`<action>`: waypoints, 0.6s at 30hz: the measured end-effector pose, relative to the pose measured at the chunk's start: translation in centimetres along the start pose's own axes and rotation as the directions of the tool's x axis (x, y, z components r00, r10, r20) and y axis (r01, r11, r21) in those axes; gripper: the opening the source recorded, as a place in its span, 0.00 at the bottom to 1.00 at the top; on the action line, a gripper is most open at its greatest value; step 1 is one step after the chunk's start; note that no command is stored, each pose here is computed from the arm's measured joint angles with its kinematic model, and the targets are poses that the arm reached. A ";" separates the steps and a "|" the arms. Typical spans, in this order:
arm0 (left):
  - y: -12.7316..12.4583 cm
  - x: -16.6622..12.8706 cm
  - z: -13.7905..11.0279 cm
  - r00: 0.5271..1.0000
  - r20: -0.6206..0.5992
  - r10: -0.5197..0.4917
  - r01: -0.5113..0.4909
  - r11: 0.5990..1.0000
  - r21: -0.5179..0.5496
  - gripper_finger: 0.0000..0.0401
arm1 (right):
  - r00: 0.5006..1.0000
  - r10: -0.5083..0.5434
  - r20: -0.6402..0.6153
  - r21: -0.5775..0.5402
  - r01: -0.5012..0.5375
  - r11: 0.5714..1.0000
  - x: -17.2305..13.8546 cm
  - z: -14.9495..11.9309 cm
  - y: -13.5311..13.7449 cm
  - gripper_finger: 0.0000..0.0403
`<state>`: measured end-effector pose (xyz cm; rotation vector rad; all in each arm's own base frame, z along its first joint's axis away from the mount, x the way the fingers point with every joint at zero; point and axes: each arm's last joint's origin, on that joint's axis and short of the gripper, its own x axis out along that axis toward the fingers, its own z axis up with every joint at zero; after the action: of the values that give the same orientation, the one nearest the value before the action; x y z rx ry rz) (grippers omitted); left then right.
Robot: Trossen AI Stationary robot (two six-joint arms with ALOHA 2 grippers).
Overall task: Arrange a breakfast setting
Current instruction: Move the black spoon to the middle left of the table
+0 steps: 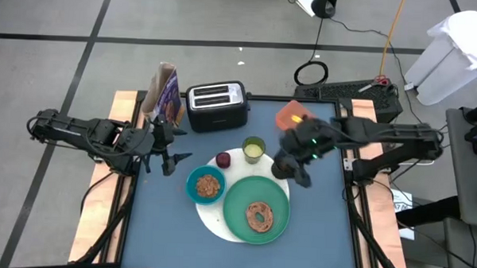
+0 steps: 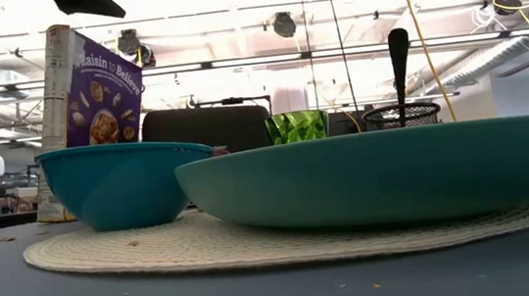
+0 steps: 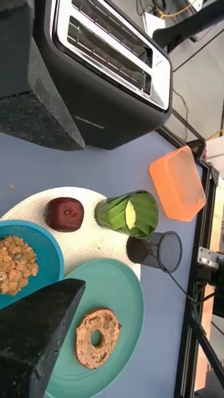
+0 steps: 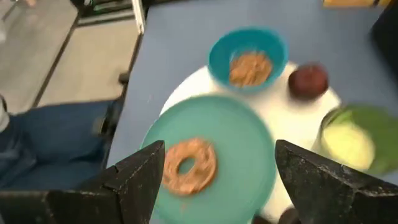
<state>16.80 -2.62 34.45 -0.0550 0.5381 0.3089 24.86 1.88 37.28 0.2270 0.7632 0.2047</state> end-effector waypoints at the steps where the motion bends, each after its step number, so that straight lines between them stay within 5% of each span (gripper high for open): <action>1: 0.0 0.0 0.0 1.000 0.000 0.000 0.000 1.000 0.000 0.89 | 1.000 0.001 -0.009 0.003 -0.001 1.000 -0.1 -0.9 0.3 0.74; 11: -0.1 0.0 0.4 0.999 0.039 -0.012 0.013 1.000 -0.023 0.89 | 0.972 -0.235 0.006 -0.059 0.235 0.970 0.3 -9.9 0.5 0.74; 18: -0.1 0.0 0.4 0.999 0.038 -0.012 0.013 1.000 -0.023 0.89 | 0.968 -0.212 0.132 -0.125 0.228 0.966 4.3 -14.1 -0.8 0.74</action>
<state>17.03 -2.69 34.80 -0.0747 0.4964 0.3036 18.08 4.04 24.38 0.0203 0.6487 0.0325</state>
